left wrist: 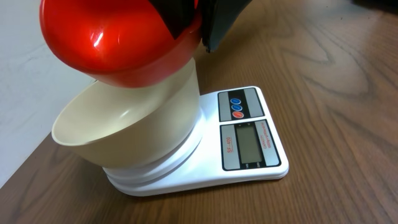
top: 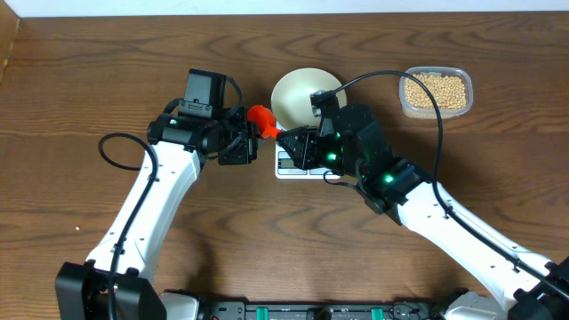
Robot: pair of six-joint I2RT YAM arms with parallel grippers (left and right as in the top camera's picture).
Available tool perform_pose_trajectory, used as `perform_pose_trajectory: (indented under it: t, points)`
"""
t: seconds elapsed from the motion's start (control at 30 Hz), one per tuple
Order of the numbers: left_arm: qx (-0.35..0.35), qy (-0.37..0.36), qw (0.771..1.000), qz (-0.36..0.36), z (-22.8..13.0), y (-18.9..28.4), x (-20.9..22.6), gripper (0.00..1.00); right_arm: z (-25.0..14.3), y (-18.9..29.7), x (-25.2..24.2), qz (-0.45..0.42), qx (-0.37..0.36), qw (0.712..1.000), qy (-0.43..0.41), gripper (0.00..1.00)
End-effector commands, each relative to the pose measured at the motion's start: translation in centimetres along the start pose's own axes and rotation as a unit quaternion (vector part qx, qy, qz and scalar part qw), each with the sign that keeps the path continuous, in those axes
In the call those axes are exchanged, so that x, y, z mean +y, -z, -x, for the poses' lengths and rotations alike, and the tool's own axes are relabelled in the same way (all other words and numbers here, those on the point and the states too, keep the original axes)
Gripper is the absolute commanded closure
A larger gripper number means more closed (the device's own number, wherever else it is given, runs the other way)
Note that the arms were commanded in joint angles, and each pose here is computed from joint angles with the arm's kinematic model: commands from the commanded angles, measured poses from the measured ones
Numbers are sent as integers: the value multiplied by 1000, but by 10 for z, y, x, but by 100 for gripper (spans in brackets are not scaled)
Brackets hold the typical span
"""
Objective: Scoop item into bowl and weigh 50g on scale
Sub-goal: 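Move the right gripper to the scoop and grasp its handle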
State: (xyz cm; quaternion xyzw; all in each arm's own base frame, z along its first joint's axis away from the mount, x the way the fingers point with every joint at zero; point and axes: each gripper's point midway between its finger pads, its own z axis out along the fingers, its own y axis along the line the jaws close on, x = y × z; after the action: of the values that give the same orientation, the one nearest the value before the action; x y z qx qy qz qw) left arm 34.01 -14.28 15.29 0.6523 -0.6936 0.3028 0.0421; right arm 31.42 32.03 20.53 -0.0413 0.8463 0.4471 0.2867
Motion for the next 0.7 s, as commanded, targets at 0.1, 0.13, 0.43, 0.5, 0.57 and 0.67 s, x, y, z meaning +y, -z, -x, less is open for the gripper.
perform_pose_trajectory:
  t: [0.1, 0.13, 0.43, 0.5, 0.57, 0.67]
  points:
    - [4, -7, 1000, -3, -4, 4, -2, 93, 3, 0, 11, 12, -2, 1000, 1, 87]
    - [4, -7, 1000, -2, -4, 4, -1, 93, 3, 0, 11, 12, -2, 1000, 0, 87]
    - [4, -7, 1000, -2, -4, 4, -1, 93, 3, 0, 12, 13, -3, 1000, -1, 99]
    - [4, -7, 1000, -2, -4, 4, -1, 93, 3, 0, 12, 13, -2, 1000, -1, 99]
    - [4, -7, 1000, -2, -4, 4, -1, 92, 3, 0, 12, 13, -3, 1000, -1, 99]
    - [3, -12, 1000, -1, -4, 4, -1, 92, 3, 0, 12, 13, -3, 1000, -1, 99]
